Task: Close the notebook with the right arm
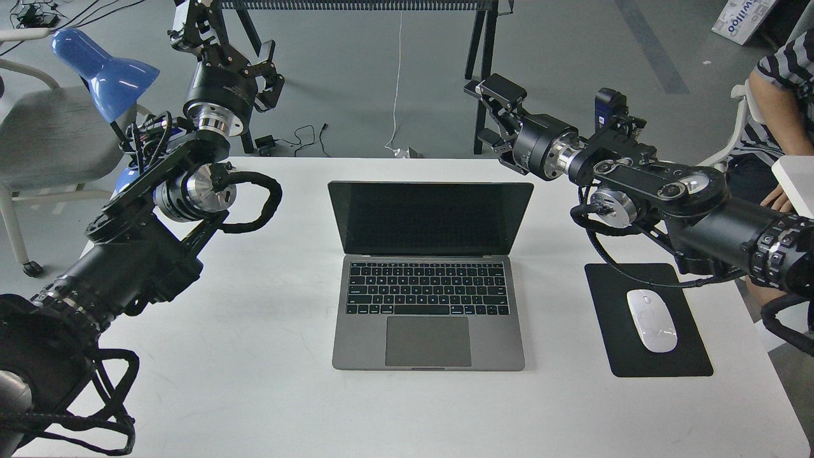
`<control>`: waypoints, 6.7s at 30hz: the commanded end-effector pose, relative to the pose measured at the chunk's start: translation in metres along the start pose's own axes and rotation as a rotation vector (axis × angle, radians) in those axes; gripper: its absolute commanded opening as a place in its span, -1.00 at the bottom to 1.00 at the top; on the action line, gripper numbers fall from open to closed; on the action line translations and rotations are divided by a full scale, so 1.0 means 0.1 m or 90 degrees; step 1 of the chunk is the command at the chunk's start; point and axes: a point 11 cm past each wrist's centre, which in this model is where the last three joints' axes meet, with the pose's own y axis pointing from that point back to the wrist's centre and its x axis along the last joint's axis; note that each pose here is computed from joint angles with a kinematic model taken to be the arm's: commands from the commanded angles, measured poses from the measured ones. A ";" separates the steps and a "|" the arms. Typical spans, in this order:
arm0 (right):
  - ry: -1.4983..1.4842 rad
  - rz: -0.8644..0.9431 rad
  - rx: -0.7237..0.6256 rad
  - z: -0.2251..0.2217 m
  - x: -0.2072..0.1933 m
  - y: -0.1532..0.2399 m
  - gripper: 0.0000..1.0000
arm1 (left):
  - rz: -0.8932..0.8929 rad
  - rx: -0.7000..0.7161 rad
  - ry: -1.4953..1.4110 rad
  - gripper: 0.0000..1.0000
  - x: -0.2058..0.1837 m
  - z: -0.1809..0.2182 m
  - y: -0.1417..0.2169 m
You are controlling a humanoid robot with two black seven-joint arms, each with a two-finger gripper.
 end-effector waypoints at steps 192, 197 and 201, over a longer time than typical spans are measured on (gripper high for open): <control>-0.552 0.184 0.345 -0.47 0.35 0.22 1.00 | 0.001 0.000 0.000 1.00 0.01 0.00 0.00; -0.550 0.156 0.357 -0.51 0.32 0.23 1.00 | 0.001 0.001 0.001 1.00 0.00 -0.01 0.00; -0.548 0.158 0.355 -0.50 0.33 0.23 1.00 | 0.001 0.001 0.001 1.00 0.00 -0.01 0.00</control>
